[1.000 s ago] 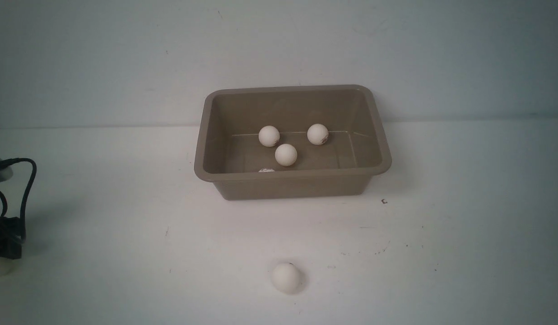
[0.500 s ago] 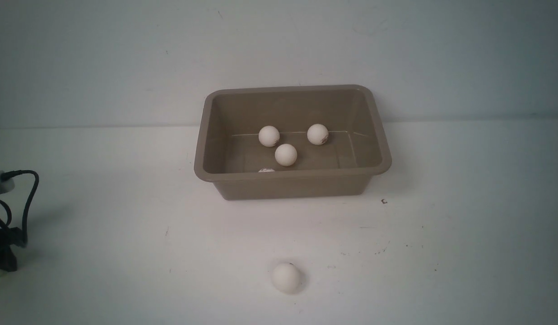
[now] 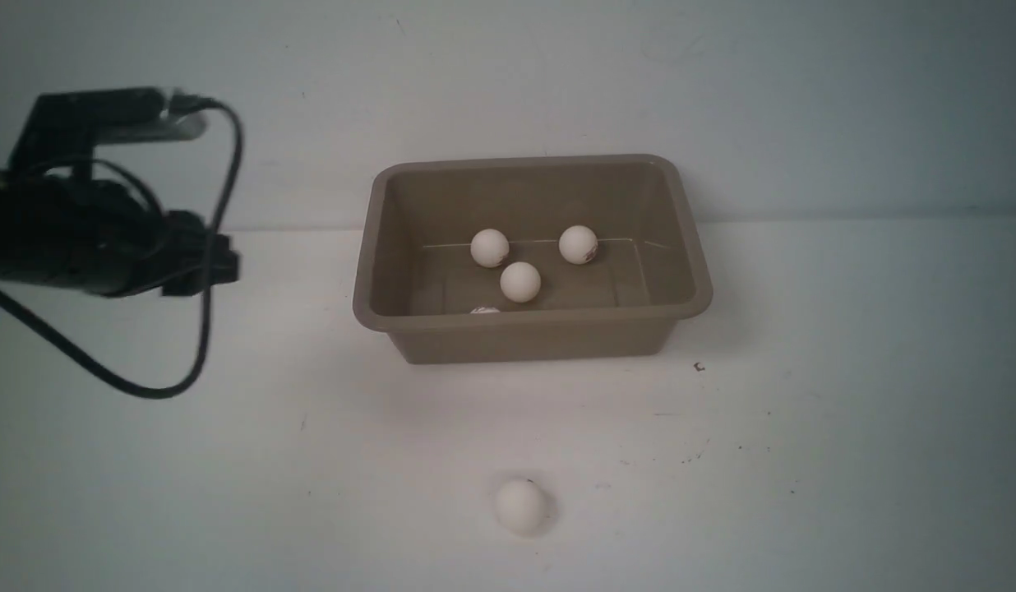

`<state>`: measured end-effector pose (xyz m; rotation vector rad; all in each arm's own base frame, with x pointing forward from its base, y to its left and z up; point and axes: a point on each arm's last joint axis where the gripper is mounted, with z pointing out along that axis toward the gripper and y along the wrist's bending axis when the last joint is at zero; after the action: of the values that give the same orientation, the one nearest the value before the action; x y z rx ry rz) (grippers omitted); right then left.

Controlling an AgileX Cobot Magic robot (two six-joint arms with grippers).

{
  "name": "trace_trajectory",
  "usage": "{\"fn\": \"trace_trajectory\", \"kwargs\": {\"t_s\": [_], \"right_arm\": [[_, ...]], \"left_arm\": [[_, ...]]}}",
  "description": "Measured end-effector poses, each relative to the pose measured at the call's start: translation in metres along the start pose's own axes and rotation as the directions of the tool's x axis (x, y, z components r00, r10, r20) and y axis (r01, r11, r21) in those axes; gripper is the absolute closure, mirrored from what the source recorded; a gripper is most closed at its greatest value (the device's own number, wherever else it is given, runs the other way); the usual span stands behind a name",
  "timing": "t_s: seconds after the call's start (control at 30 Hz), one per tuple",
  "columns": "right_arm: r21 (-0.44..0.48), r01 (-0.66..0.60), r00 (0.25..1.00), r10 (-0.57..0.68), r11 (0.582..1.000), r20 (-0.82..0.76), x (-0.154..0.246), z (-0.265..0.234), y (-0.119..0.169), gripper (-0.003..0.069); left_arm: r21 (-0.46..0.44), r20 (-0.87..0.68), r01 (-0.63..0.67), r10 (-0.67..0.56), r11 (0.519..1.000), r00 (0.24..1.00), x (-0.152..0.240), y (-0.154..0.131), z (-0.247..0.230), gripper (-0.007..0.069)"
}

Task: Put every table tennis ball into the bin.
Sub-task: Use the left arm to clamp the table tennis ball closest to it, then use the left arm to put the table tennis ball into the box

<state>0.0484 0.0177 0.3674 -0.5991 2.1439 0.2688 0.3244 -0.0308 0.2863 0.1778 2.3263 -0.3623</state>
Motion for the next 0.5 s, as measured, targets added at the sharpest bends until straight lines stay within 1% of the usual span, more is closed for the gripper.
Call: {"fn": "trace_trajectory", "kwargs": {"t_s": [0.07,0.13,0.3,0.33,0.5], "right_arm": [[0.002,0.005,1.000,-0.005,1.000,0.000,0.000,0.000,0.000,0.0674],[0.003,0.017,1.000,-0.017,1.000,-0.001,0.000,0.000,0.000,0.0674],[0.004,0.023,1.000,-0.023,1.000,-0.001,0.000,0.000,0.000,0.0674],[0.003,0.023,1.000,-0.023,1.000,-0.001,0.000,0.000,0.000,0.0674],[0.001,0.024,1.000,-0.024,1.000,-0.003,0.000,0.000,0.000,0.0674]], "left_arm": [[0.054,0.014,-0.033,0.032,0.998,0.999,-0.011,-0.025,0.012,0.0281],[0.085,0.000,-0.040,0.041,0.996,0.999,-0.021,-0.039,0.034,0.0281],[0.122,-0.062,-0.057,0.065,0.991,0.996,-0.035,-0.051,0.084,0.0281],[0.140,-0.097,-0.069,0.083,0.988,0.992,-0.035,-0.055,0.101,0.0281],[0.185,-0.167,-0.132,0.163,0.974,0.972,-0.043,-0.065,0.137,0.0281]]}}
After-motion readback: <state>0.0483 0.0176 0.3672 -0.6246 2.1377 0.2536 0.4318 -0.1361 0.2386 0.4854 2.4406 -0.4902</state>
